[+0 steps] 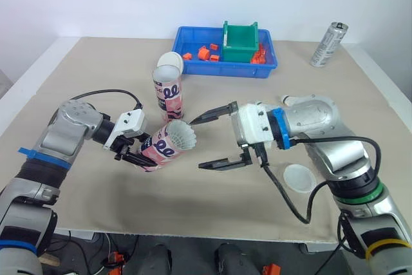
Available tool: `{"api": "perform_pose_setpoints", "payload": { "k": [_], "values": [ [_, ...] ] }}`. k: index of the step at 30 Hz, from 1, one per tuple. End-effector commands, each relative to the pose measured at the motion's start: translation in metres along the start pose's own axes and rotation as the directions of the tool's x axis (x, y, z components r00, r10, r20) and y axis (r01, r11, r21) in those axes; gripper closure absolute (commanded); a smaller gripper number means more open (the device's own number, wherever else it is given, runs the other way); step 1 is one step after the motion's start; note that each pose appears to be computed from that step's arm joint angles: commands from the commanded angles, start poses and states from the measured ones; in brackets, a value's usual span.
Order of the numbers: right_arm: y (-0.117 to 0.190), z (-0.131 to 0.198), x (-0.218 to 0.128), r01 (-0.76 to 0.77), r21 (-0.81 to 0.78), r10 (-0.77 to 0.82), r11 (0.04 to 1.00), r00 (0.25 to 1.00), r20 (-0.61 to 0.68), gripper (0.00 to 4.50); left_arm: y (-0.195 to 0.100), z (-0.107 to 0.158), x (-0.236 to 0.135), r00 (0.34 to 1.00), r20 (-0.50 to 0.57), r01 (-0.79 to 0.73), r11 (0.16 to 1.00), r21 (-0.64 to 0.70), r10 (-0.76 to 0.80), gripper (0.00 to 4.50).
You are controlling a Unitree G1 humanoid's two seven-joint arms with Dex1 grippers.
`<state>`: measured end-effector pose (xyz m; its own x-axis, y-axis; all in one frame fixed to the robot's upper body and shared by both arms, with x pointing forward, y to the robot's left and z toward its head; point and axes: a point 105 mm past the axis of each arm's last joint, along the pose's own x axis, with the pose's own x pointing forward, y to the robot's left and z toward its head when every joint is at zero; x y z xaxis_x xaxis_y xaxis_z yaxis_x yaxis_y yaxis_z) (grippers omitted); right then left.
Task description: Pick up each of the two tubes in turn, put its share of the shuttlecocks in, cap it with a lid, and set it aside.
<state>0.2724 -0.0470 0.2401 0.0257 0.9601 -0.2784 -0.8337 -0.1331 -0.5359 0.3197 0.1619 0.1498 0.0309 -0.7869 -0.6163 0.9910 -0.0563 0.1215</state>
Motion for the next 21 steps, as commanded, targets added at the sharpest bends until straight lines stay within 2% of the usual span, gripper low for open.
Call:
{"api": "perform_pose_setpoints", "payload": {
  "k": [1,4,9,10,11,12,18,21],
  "values": [
    [-0.028,0.009,-0.014,0.146,0.080,-0.152,0.986,0.986,0.068,0.03,-0.003,0.001,0.006,1.000,-0.011,0.029,0.999,0.016,-0.029,1.72],
    [-0.037,0.002,-0.013,0.208,0.116,-0.215,0.971,0.975,0.055,0.88,-0.001,0.007,0.005,1.000,-0.001,0.029,0.999,0.028,-0.029,1.72],
    [-0.030,0.006,0.000,0.129,0.124,-0.140,0.984,0.987,0.085,3.28,0.011,0.015,-0.002,1.000,-0.008,-0.003,0.999,0.042,0.003,1.72],
    [-0.028,0.008,0.002,0.110,0.120,-0.121,0.987,0.989,0.088,3.64,0.012,0.016,-0.002,1.000,-0.008,-0.003,0.999,0.043,0.003,1.72],
    [-0.027,0.009,0.003,0.091,0.111,-0.101,0.990,0.991,0.090,4.25,0.012,0.017,-0.003,1.000,-0.006,-0.002,0.999,0.044,0.003,1.72],
    [-0.024,0.011,0.005,0.063,0.103,-0.073,0.993,0.993,0.092,4.45,0.013,0.020,-0.004,1.000,-0.001,-0.004,0.999,0.046,0.004,1.72],
    [-0.020,0.020,0.018,-0.042,0.014,0.041,0.999,0.997,0.065,4.45,0.020,0.033,-0.009,1.000,0.000,-0.010,0.998,0.067,0.010,1.72],
    [-0.026,0.006,0.031,-0.080,-0.065,0.076,0.995,0.995,-0.062,4.45,0.023,0.045,-0.007,1.000,0.024,0.001,0.997,0.075,-0.003,1.72]
  ]
}}
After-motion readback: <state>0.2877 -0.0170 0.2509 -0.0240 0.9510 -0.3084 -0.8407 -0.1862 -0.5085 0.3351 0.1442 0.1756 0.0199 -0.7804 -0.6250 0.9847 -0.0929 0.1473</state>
